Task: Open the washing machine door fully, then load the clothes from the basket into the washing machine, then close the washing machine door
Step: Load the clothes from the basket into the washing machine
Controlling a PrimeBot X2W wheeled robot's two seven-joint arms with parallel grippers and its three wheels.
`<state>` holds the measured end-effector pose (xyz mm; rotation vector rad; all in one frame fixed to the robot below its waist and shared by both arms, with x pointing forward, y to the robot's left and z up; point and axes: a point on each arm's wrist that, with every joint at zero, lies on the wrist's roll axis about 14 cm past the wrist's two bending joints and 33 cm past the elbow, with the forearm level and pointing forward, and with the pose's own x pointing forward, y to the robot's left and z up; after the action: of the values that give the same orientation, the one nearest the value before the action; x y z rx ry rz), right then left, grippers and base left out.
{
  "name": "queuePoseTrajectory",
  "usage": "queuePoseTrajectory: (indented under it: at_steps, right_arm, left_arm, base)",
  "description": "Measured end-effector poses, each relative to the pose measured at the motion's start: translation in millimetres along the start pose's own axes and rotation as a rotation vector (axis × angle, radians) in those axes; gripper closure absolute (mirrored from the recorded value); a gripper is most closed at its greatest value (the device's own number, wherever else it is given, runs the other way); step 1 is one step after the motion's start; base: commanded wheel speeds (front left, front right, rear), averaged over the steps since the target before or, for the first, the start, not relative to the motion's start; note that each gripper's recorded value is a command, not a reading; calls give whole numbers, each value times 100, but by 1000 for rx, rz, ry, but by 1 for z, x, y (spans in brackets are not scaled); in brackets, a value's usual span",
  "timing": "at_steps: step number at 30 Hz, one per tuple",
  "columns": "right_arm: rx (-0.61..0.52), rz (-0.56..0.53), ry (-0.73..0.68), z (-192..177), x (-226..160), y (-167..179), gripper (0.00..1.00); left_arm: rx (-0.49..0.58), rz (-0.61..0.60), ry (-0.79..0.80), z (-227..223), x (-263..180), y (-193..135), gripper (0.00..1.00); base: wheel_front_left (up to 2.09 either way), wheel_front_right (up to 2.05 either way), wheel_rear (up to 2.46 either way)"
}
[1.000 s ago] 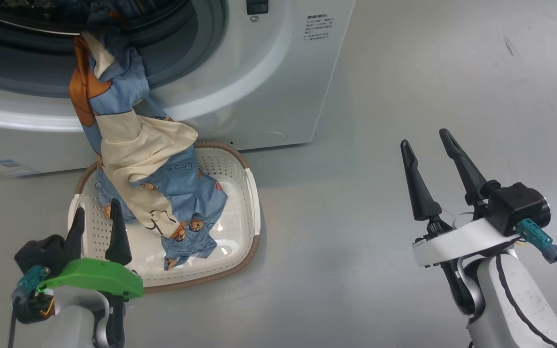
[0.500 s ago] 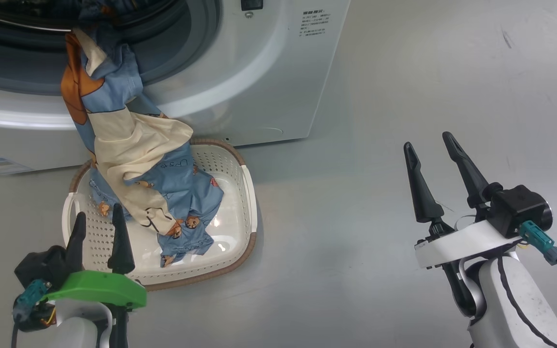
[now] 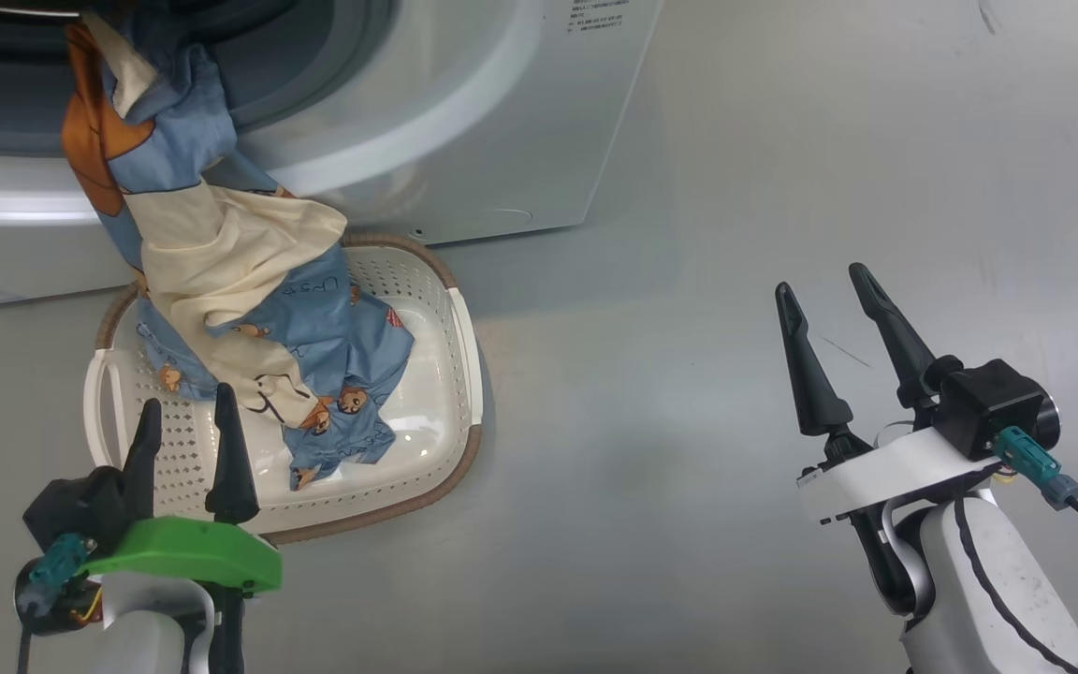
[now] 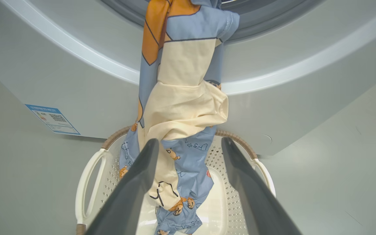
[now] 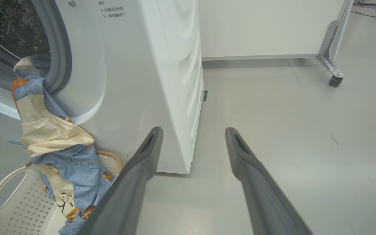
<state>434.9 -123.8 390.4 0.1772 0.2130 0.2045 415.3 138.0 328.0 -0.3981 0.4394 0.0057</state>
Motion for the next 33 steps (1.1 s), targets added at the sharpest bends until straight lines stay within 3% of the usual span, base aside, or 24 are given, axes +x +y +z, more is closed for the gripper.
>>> queuePoseTrajectory:
  at_steps: [13, 33]
  right_arm:
    - [-5, -40, 35, -16, 9, -18, 0]
    - [-27, -82, 52, -24, 15, -38, 0]
  left_arm:
    - [-18, -2, 196, -50, 28, 6, 0]
    - [-67, 65, 258, -68, 81, 29, 0]
  base:
    - [0, 0, 0]
    - [0, 0, 0]
